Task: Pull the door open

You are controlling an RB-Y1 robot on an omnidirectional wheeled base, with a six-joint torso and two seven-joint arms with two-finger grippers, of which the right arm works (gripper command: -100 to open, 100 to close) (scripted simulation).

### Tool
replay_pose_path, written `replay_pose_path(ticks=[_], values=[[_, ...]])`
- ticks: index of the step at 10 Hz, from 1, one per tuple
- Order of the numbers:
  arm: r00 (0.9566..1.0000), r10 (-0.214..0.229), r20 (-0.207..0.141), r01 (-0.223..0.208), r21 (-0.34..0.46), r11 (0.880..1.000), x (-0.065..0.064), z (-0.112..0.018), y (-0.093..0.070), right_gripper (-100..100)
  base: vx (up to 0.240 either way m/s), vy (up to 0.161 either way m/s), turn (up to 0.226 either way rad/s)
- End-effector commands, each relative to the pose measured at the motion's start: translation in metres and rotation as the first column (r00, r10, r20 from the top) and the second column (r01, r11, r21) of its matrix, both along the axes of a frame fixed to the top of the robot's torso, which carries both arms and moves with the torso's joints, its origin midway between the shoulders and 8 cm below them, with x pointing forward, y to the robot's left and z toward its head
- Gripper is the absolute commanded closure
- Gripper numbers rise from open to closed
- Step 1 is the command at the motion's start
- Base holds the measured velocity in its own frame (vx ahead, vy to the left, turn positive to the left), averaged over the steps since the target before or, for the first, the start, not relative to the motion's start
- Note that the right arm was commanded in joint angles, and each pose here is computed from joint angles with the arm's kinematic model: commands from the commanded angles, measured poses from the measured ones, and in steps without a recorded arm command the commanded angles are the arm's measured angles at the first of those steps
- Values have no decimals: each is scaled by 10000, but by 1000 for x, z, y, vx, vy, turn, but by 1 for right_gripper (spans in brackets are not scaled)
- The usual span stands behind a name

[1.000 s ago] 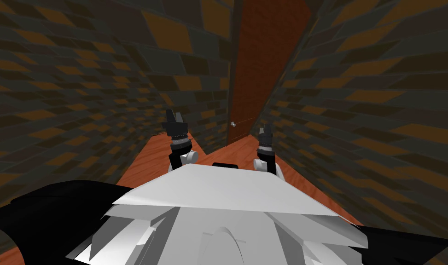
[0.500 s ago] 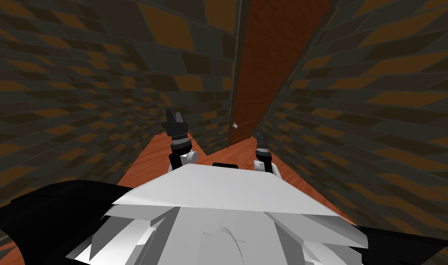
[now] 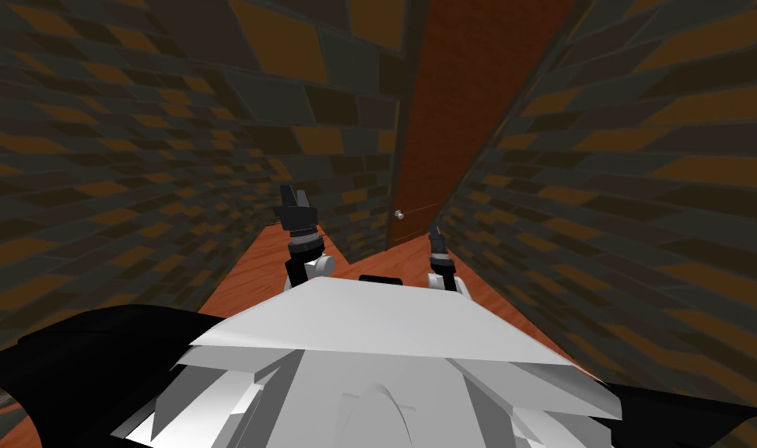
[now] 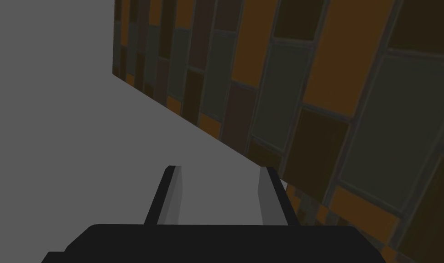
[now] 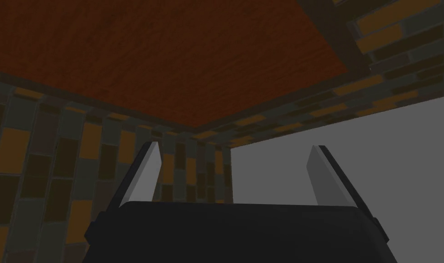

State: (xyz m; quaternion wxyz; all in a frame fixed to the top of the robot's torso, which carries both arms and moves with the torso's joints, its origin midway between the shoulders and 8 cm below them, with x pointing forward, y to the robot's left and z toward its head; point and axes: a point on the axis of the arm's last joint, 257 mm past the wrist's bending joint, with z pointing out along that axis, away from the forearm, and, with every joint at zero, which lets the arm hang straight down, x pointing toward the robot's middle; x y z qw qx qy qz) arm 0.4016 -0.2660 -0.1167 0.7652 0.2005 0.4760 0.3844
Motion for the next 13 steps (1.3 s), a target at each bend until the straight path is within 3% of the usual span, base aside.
replay_pose_path(ticks=[1,5,7,8,11,12,13], values=[[9998,-167,-130,158,-650,9978,2,-14,-1,-100,84,-21,108],[9977,-405,-542,322,-1470,9886,4,-45,-4,-100,64,-13,63],[9959,-599,-681,426,-2312,9720,5,-64,-5,-100,68,-19,85],[9947,-619,-819,416,-2300,9723,5,-71,-6,-100,59,-17,43],[9904,-890,-1062,464,-3506,9354,3,-103,-9,-100,78,-22,92],[9887,-910,-1191,440,-3494,9359,2,-109,-10,-100,63,-23,36],[9865,-996,-1301,420,-3865,9213,1,-121,-11,-100,49,-17,61]])
